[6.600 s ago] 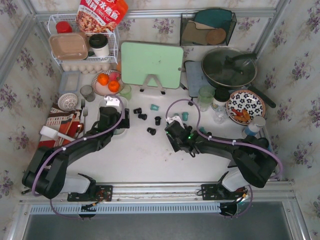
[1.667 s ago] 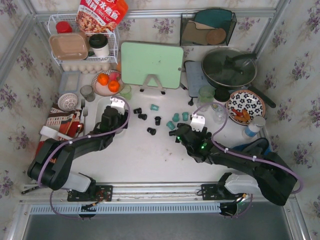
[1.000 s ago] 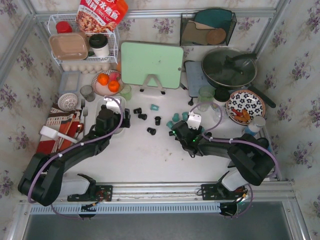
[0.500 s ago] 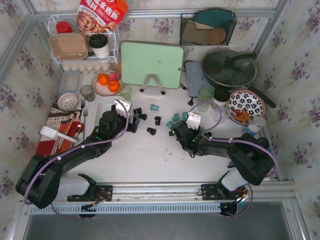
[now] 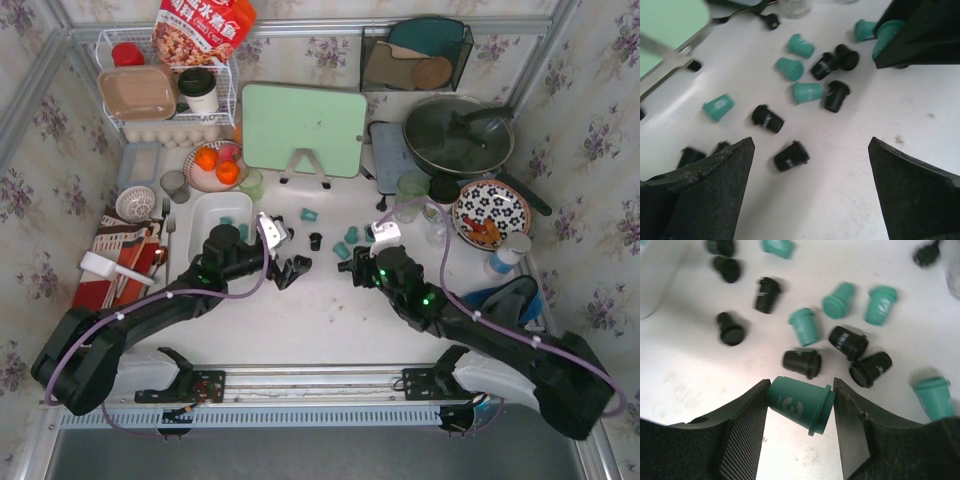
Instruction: Mix the coffee capsules in the storage basket
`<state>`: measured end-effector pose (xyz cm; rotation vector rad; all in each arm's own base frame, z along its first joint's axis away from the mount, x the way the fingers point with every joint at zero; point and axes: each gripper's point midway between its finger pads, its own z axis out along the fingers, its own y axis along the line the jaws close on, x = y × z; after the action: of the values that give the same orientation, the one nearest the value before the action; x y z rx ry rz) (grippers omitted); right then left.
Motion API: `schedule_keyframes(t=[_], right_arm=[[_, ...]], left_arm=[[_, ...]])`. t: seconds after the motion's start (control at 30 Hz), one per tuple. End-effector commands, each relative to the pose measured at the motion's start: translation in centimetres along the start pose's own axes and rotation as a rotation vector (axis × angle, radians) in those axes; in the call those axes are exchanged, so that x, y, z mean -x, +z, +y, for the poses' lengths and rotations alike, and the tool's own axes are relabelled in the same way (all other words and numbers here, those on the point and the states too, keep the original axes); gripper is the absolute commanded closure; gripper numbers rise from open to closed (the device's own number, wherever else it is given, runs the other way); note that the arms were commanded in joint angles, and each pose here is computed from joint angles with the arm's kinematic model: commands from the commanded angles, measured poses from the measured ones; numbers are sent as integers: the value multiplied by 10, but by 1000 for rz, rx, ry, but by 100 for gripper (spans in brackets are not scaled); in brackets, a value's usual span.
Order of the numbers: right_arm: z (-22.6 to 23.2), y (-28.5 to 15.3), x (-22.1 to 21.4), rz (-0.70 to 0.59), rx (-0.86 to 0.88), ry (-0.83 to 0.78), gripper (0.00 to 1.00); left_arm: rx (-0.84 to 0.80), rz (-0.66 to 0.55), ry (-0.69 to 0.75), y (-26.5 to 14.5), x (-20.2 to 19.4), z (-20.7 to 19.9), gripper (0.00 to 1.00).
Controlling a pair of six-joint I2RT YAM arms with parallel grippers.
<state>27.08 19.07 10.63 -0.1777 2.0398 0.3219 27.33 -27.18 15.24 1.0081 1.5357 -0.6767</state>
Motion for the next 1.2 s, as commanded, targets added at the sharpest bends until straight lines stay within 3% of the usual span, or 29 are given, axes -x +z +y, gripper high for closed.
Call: schedule_keyframes(t=[0.0, 0.17, 0.47, 0.57, 0.73, 1.17], right_arm=[[39, -27, 22, -155, 293, -263, 59], [50, -59, 47, -407, 409, -405, 60], [67, -88, 59, -692, 513, -801, 58], [69, -88, 58, -727, 510, -874, 56], [72, -84, 53, -736, 518, -950, 55], [85, -84, 46, -747, 563, -1003, 54]], left_arm=[[-202, -74, 14, 6, 23, -30, 1], [-189, 48, -207, 17, 30, -25, 1], [-259, 4, -253, 19, 39, -38, 1], [-294, -26, -240, 17, 46, -45, 1], [-378, -60, -218, 14, 58, -63, 11], [-558, -49, -203, 25, 71, -111, 25]])
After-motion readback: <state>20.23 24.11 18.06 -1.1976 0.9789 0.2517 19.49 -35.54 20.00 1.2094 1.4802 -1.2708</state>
